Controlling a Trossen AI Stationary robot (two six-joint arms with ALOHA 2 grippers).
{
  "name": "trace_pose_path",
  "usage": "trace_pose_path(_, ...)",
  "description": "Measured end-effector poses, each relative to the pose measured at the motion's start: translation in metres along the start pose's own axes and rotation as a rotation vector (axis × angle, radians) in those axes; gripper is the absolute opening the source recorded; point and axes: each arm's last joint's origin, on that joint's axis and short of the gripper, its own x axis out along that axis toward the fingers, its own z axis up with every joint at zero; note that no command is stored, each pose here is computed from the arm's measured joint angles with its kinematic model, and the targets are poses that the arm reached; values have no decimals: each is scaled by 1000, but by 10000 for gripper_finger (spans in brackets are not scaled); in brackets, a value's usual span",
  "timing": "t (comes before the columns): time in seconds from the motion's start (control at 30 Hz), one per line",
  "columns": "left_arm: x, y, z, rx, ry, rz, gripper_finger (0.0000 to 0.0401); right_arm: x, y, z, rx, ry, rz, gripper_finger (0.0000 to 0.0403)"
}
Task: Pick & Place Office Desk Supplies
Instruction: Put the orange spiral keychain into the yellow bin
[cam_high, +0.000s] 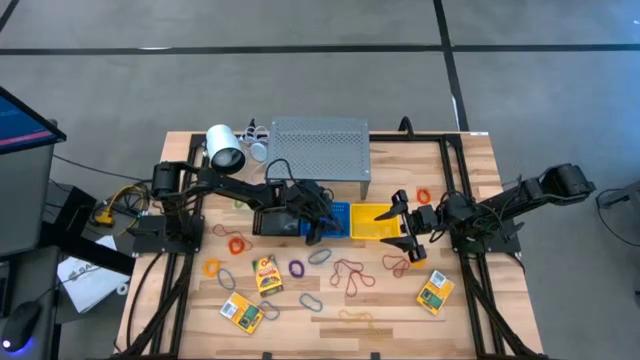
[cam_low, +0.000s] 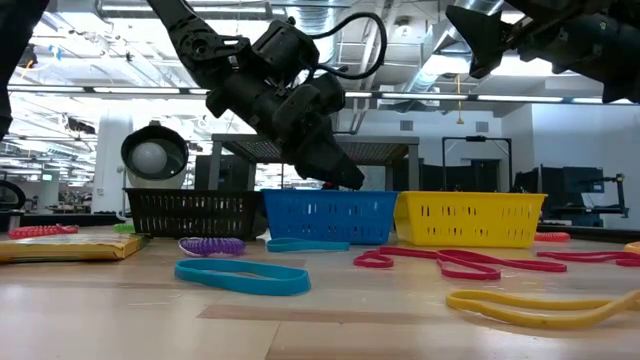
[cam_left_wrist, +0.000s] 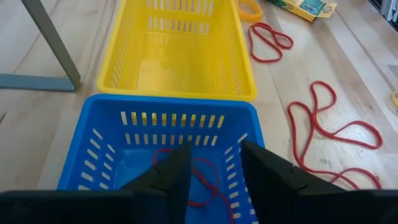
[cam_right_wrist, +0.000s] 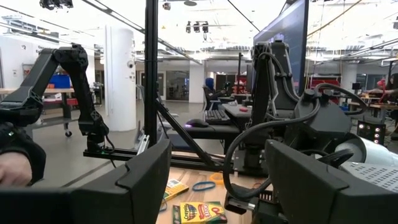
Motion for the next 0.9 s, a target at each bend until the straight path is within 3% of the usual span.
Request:
trace_pose_path(0.23,-21,-6,18,-3,-52,-22,164,0,0,0,0,0,0,255)
trace_pose_path(0.43,-44,-16,26,3,-6,-37,161,0,0,0,1,4,0,255)
trace_pose_path(0.9,-47,-39,7,3,207,-86,156,0,0,-1,8,9,1,255)
